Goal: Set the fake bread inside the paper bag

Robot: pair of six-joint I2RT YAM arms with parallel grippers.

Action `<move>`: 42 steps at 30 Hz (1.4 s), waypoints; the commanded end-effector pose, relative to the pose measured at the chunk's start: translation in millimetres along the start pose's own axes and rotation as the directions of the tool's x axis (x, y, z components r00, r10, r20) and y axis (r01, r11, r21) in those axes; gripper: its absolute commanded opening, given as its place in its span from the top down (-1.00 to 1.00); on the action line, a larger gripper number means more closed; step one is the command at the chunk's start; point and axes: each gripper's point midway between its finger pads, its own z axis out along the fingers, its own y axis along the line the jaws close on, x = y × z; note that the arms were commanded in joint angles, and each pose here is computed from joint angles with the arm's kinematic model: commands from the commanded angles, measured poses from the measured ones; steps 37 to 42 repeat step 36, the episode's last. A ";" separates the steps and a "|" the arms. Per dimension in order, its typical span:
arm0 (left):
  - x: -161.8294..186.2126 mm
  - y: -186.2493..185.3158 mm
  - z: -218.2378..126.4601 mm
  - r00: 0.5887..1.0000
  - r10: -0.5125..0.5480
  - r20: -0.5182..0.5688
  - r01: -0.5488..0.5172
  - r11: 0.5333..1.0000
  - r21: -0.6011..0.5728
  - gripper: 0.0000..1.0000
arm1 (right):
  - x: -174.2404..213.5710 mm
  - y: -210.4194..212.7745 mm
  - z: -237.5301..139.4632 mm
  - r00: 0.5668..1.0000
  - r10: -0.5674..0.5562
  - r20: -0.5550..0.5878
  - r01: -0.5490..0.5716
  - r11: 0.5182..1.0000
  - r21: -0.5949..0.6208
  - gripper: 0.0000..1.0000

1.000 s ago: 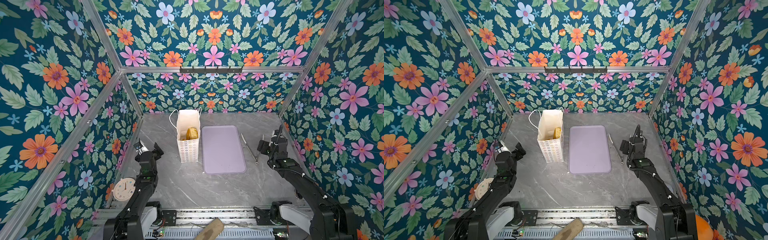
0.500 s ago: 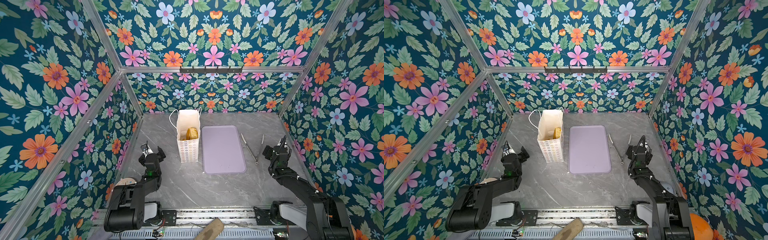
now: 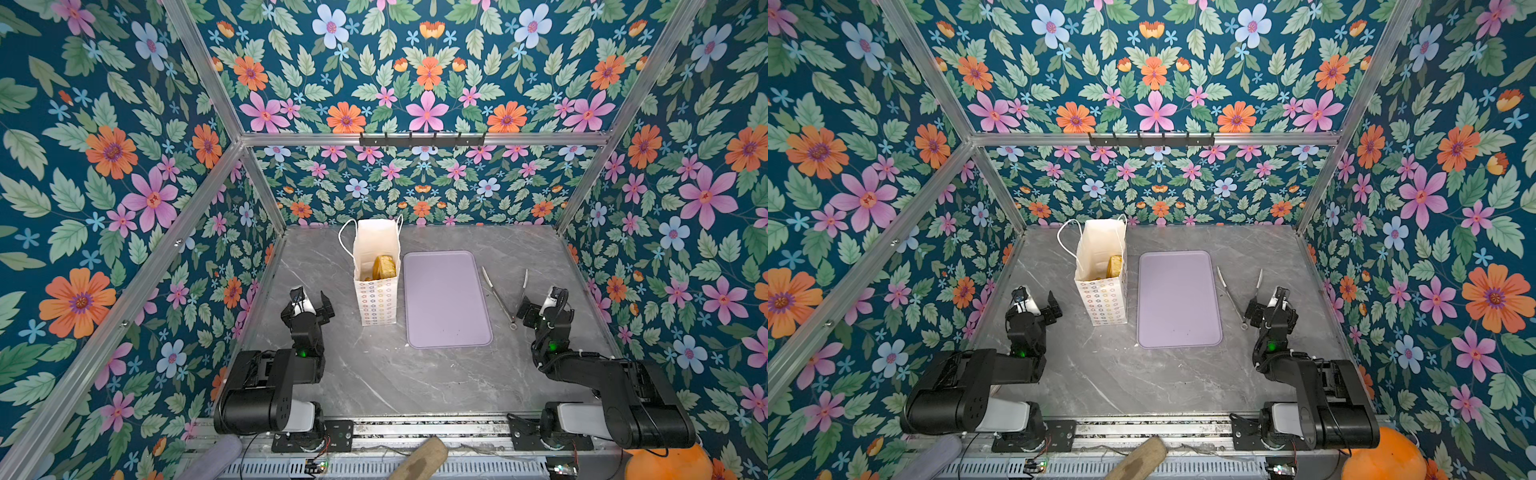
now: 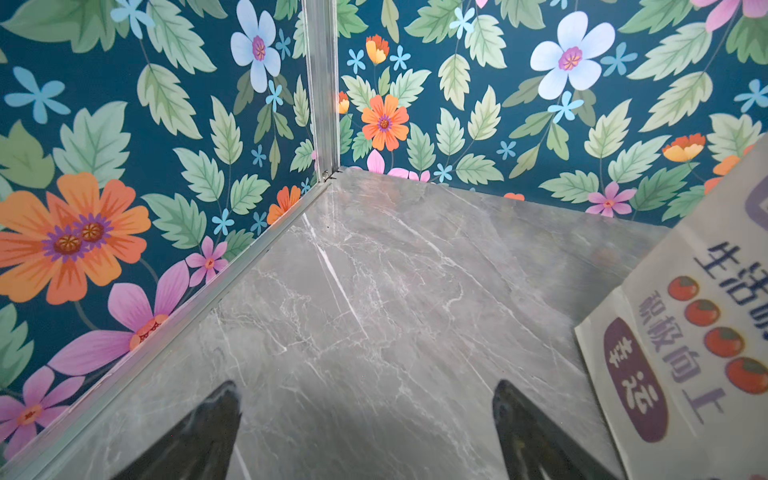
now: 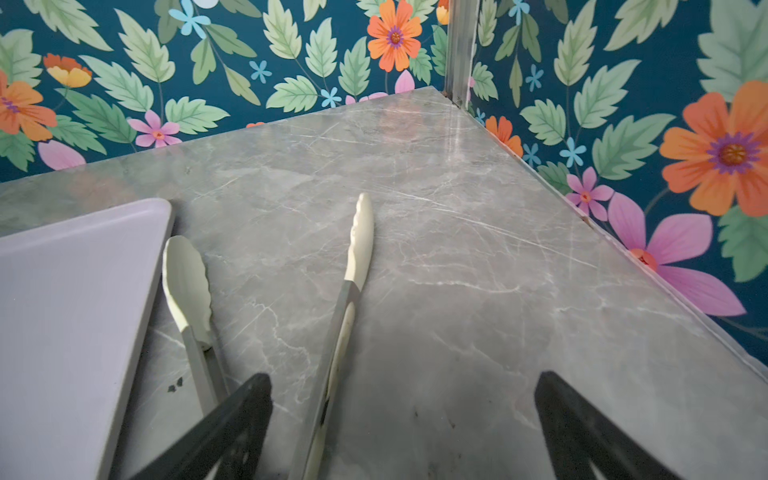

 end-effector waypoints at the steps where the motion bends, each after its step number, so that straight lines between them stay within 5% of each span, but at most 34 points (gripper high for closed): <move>1: -15.2 -2.7 2.3 0.997 0.013 0.082 -0.014 1.000 0.010 -0.91 | -17.8 17.4 3.8 0.997 -0.016 0.074 0.022 0.996 -0.085 -0.98; 6: -7.4 -10.0 8.1 0.995 0.028 0.101 -0.033 0.999 0.043 -0.92 | -13.4 39.8 9.0 0.995 -0.075 0.068 0.087 0.977 -0.195 -0.98; 13: 5.2 -16.5 29.0 0.998 0.063 -0.015 -0.062 0.998 0.034 -1.00 | -10.7 40.5 19.8 0.996 -0.084 0.017 0.086 0.980 -0.181 -0.98; 42: 3.1 -16.2 28.0 0.998 0.061 -0.001 -0.061 0.998 0.033 -1.00 | -11.1 40.8 19.6 0.996 -0.084 0.016 0.085 0.980 -0.182 -0.98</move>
